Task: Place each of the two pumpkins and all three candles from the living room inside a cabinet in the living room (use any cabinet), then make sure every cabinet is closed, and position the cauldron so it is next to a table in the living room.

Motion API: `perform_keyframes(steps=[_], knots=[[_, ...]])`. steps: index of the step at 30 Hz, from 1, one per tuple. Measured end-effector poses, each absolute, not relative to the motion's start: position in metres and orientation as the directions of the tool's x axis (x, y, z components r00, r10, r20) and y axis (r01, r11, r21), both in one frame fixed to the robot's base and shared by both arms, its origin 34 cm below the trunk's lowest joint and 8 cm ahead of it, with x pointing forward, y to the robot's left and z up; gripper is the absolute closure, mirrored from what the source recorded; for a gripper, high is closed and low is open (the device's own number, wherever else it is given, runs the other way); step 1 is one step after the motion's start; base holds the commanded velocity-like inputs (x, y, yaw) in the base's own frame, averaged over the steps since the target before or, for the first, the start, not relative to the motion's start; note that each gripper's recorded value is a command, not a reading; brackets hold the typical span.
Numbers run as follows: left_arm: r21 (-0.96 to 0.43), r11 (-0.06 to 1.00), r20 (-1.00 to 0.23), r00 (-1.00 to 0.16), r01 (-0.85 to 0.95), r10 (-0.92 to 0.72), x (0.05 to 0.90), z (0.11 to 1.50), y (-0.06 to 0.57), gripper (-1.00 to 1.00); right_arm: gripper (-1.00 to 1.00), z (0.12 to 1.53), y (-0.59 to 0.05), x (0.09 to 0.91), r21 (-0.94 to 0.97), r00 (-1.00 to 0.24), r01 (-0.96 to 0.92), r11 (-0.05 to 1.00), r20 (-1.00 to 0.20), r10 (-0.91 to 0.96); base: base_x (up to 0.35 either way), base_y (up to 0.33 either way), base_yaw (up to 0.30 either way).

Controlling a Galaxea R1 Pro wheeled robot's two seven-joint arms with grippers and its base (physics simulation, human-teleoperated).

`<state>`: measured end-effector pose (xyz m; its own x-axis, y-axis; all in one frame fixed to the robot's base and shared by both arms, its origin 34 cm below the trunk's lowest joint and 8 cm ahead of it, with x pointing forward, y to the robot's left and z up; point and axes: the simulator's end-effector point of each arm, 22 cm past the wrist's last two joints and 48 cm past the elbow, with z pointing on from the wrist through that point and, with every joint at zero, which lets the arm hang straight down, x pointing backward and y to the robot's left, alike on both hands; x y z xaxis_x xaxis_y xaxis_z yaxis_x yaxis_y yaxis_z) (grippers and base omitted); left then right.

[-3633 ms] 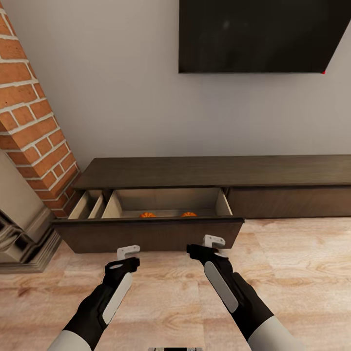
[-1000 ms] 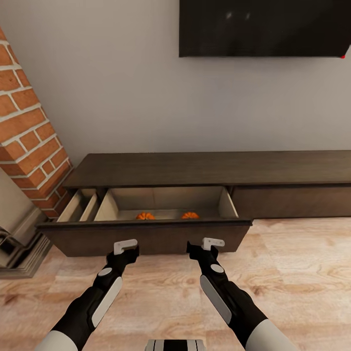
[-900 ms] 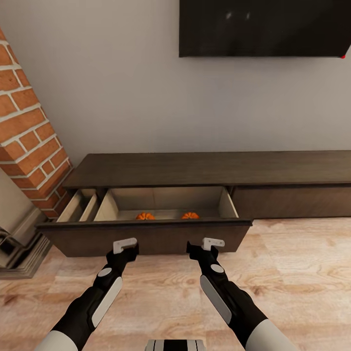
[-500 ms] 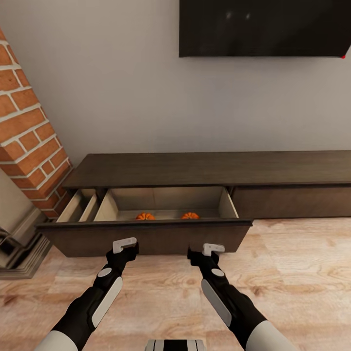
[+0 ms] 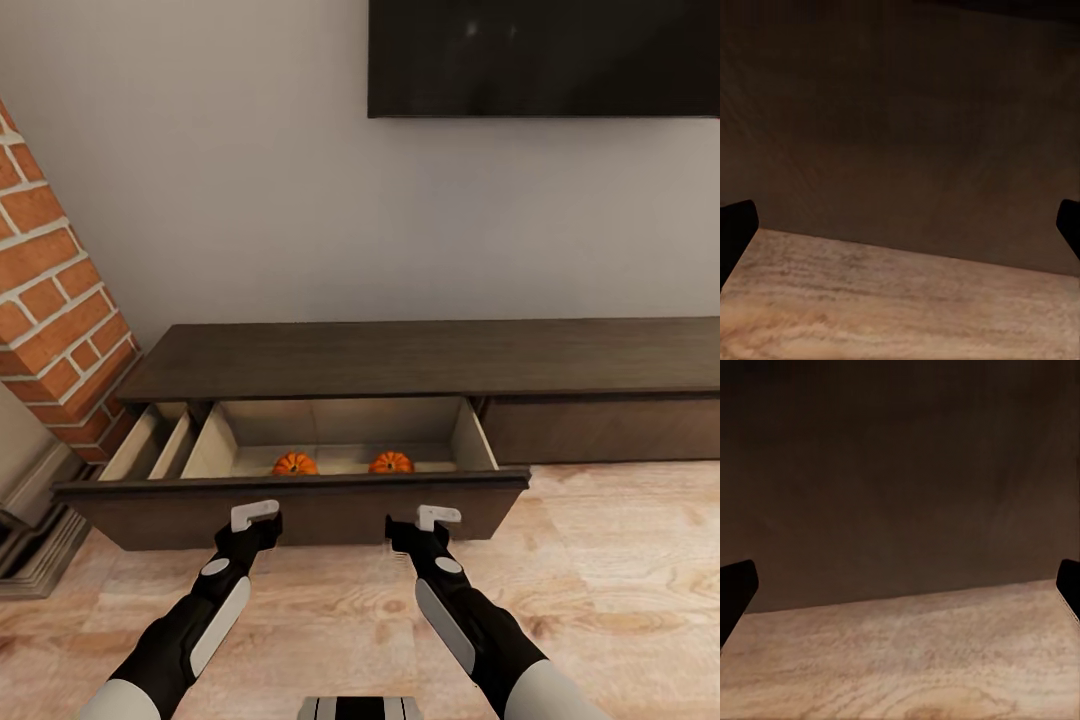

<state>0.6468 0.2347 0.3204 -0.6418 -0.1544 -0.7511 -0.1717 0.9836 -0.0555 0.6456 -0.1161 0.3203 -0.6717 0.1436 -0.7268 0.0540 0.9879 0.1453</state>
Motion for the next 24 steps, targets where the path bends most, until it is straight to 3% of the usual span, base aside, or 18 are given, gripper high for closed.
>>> perform_keyframes(steps=[24], knots=[[-0.045,0.990,-0.751,-0.649,-0.130,-0.120,0.644,0.318,0.221,-1.00,-1.00,0.321,-0.116,0.647,0.148,-0.665,0.057,0.987,-0.732,0.148,0.058,0.000,0.000]])
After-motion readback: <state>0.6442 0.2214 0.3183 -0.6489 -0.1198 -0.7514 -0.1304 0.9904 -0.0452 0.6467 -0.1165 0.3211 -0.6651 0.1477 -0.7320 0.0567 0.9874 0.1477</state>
